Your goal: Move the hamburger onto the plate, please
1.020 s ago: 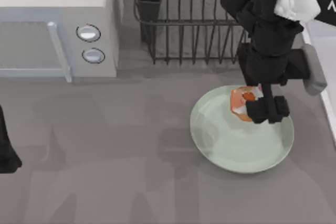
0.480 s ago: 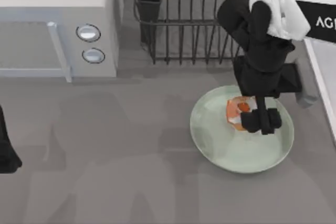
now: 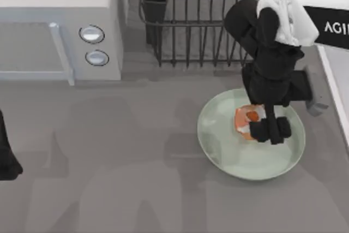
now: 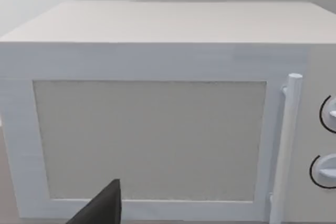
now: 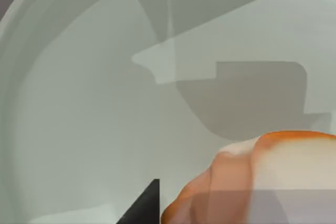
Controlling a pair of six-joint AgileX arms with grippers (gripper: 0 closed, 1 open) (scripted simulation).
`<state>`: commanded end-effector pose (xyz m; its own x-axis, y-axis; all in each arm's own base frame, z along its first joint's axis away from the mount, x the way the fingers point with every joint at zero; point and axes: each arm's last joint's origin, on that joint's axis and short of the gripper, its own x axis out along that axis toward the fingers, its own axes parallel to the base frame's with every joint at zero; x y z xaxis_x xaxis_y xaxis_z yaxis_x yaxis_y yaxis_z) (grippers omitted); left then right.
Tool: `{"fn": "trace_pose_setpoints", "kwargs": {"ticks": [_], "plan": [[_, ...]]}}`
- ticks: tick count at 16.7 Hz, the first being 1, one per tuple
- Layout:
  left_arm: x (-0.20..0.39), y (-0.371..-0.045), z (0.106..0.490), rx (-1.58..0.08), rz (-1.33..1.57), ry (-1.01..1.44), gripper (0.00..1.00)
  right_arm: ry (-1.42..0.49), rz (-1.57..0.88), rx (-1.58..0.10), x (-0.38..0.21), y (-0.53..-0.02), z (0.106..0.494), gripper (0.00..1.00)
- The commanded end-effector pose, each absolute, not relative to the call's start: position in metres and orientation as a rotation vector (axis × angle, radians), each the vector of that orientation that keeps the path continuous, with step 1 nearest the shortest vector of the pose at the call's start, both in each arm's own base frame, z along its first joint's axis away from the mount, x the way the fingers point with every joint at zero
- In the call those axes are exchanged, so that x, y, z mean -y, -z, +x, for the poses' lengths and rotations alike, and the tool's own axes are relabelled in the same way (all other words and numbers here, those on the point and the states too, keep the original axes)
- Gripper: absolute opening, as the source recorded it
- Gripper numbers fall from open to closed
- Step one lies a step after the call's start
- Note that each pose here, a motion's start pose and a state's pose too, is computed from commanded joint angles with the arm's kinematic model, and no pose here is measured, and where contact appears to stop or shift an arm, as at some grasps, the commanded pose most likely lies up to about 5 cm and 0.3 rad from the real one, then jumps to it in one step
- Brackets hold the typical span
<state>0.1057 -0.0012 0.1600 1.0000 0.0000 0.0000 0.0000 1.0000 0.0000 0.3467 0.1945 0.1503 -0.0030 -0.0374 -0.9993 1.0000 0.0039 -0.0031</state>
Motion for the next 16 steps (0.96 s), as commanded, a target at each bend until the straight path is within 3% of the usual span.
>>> {"fn": "trace_pose_setpoints", "kwargs": {"ticks": [10, 16], "plan": [[0.0012, -0.16, 0.1057, 0.0, 0.0, 0.0, 1.0, 1.226, 1.177, -1.186, -0.1945, -0.1503, 0.3467, 0.98], [0.0012, -0.16, 0.1057, 0.0, 0.0, 0.0, 1.0, 1.226, 1.177, -1.186, -0.1945, -0.1503, 0.3467, 1.0]]}}
